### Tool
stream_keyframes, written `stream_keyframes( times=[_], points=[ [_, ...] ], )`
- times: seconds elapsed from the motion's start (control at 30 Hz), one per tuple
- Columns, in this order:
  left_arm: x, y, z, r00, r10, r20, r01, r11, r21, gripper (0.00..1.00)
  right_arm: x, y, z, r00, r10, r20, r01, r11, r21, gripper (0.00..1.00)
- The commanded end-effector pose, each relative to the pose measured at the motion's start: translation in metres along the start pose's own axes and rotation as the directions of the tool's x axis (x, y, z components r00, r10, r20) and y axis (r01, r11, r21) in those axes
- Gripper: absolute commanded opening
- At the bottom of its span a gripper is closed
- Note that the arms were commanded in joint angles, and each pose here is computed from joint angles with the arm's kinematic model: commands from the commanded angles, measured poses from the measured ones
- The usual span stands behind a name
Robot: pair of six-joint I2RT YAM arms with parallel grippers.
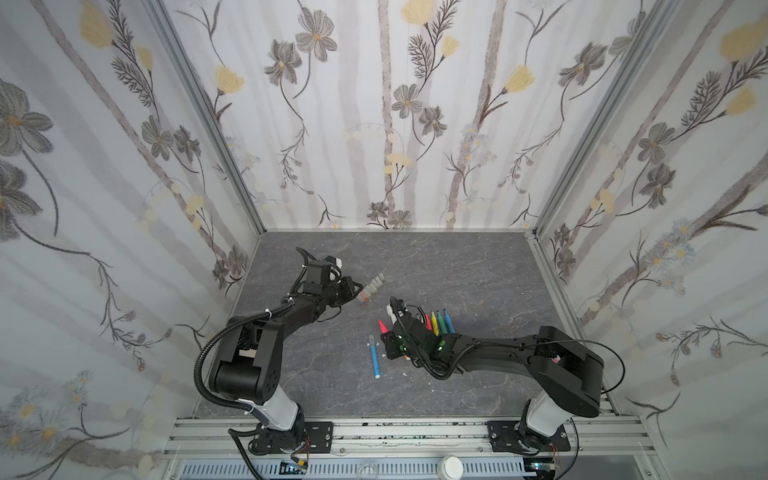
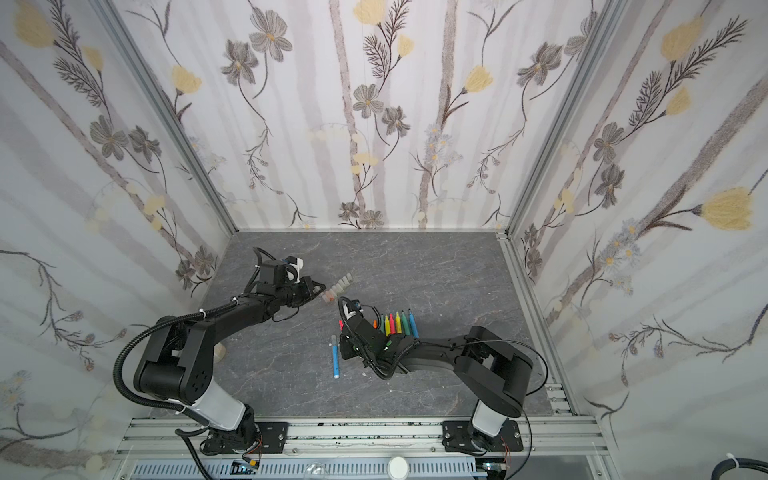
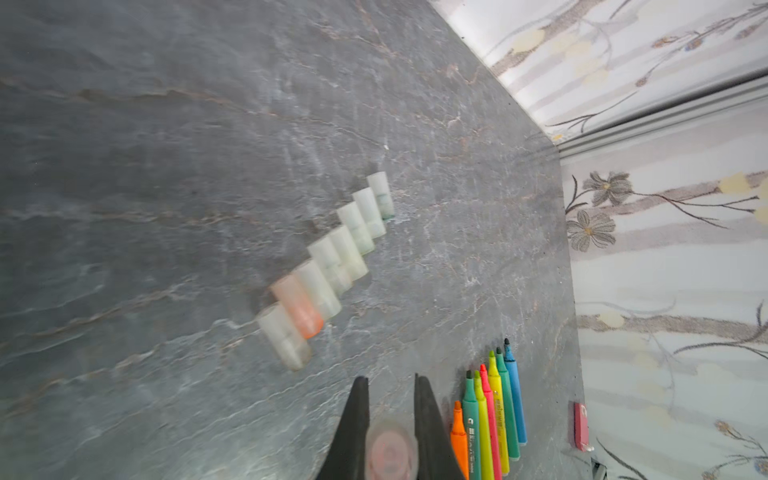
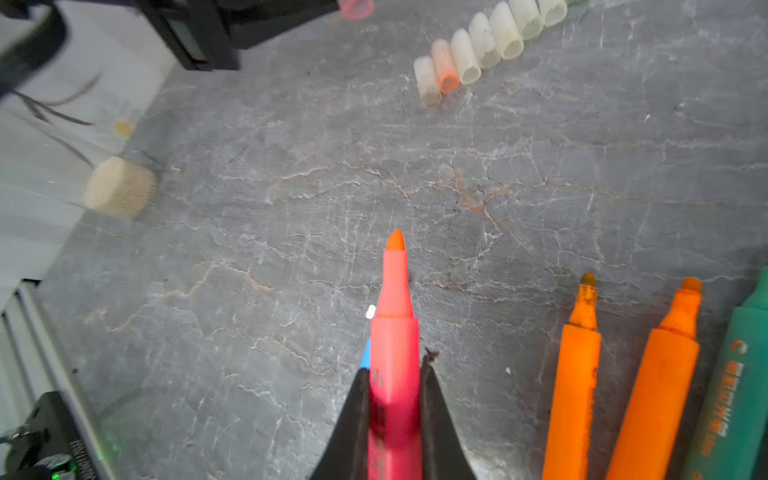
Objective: Open the pen caps
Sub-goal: 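Pull the pink marker out of the cap with the right while the left lifts away, then lay the pink marker in the marker row while the left lowers the cap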
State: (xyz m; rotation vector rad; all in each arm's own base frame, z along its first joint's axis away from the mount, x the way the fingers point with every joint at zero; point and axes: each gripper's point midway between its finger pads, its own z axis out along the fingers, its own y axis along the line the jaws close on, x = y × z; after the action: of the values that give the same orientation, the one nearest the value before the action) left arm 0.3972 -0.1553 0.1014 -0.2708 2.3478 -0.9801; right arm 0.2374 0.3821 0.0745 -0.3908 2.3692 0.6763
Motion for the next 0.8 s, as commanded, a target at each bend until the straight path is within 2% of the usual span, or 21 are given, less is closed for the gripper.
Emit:
stream_keyframes(
  times=[0.0, 0.13, 0.23, 0.47, 0.77],
  points=[
    [-0.001, 0.007, -0.008, 0.999, 0.024, 0.021, -0.024, 1.0, 0.002, 0.0, 0.014, -0.024, 0.01, 0.999, 0.032, -0.037, -0.027, 0.989, 0.144, 0.0],
    [0.003, 0.018, -0.014, 1.0, 0.013, 0.022, -0.013, 1.0, -0.009, 0.0, 0.02, -0.043, 0.016, 0.999, 0.036, -0.035, -0.026, 0.966, 0.258, 0.0],
    [0.003, 0.023, -0.016, 1.0, 0.005, 0.027, -0.004, 1.0, -0.014, 0.0, 0.025, -0.052, 0.019, 0.999, 0.037, -0.034, -0.025, 0.954, 0.298, 0.04],
    [0.008, 0.027, -0.015, 1.0, -0.003, 0.025, 0.003, 1.0, -0.007, 0.0, 0.028, -0.059, 0.024, 0.999, 0.027, -0.042, -0.01, 0.937, 0.35, 0.22],
    [0.014, 0.033, -0.012, 1.0, -0.014, 0.015, 0.014, 1.0, -0.01, 0.0, 0.022, -0.059, 0.023, 0.999, 0.004, -0.034, 0.009, 0.927, 0.374, 0.26]
  ],
)
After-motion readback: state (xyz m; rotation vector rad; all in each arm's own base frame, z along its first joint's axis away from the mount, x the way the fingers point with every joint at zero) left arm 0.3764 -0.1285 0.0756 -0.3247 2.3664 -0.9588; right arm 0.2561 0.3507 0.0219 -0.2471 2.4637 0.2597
